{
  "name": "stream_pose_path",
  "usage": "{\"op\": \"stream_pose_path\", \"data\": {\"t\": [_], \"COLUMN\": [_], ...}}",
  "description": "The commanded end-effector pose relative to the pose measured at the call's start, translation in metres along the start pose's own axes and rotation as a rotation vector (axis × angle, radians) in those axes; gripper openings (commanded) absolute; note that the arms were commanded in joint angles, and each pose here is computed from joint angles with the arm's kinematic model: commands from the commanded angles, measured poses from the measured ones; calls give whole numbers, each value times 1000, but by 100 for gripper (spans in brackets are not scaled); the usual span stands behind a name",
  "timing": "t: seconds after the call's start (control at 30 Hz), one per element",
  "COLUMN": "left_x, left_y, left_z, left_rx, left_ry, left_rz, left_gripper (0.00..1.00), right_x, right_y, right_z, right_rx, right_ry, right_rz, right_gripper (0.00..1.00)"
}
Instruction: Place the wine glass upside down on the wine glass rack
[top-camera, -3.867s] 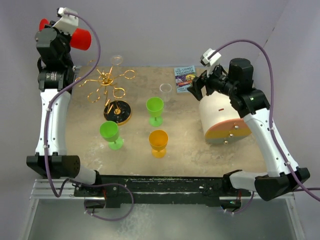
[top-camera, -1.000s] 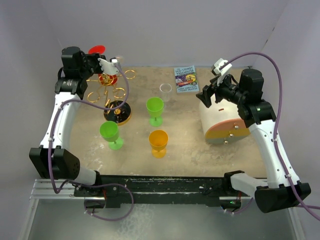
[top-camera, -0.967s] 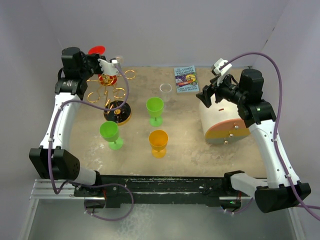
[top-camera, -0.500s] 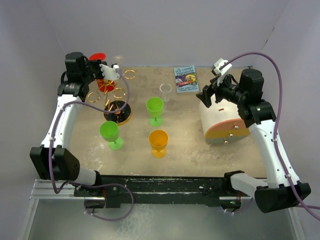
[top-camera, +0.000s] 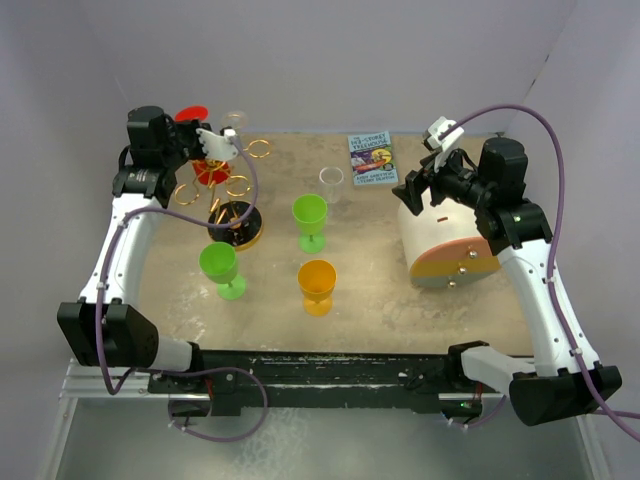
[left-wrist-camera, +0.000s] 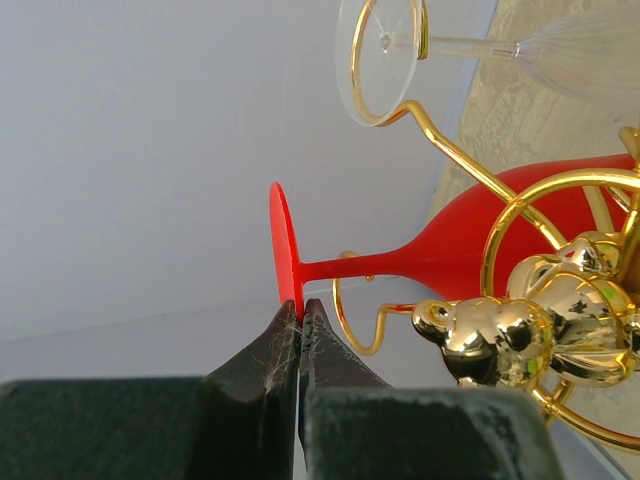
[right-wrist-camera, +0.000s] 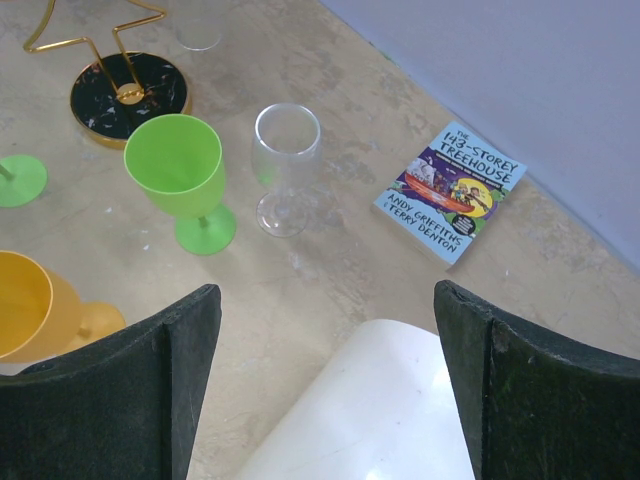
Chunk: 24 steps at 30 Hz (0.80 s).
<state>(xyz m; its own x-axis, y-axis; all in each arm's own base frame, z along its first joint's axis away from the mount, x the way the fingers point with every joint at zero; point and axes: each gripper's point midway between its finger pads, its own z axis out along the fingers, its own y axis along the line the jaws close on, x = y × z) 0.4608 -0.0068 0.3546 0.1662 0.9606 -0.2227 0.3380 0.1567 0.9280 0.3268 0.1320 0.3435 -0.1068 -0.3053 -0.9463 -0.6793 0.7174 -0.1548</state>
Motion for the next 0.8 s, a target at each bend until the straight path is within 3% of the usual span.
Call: {"op": "stream_pose_path", "data": {"t": [0.0,0.43,0.77], "left_x": [-9,-19,-1], "left_y": [20,11,9], "left_z": [-14,-21,-12], "left_rx": [-68,-54,-55], "left_ry": [-21,-66,18], "left_rz": [-31,-95,-154], "left_gripper": [0,0,0], "right_x": [-11,-8,-9], "right_y": [-1,0,0], "right_z": [-2,-1,-2], "right_rx": [0,-8,-7], "right_ry": [-42,-34,-35], "right_rz": [-36,-34,-36], "right_gripper": [89,89,89]}}
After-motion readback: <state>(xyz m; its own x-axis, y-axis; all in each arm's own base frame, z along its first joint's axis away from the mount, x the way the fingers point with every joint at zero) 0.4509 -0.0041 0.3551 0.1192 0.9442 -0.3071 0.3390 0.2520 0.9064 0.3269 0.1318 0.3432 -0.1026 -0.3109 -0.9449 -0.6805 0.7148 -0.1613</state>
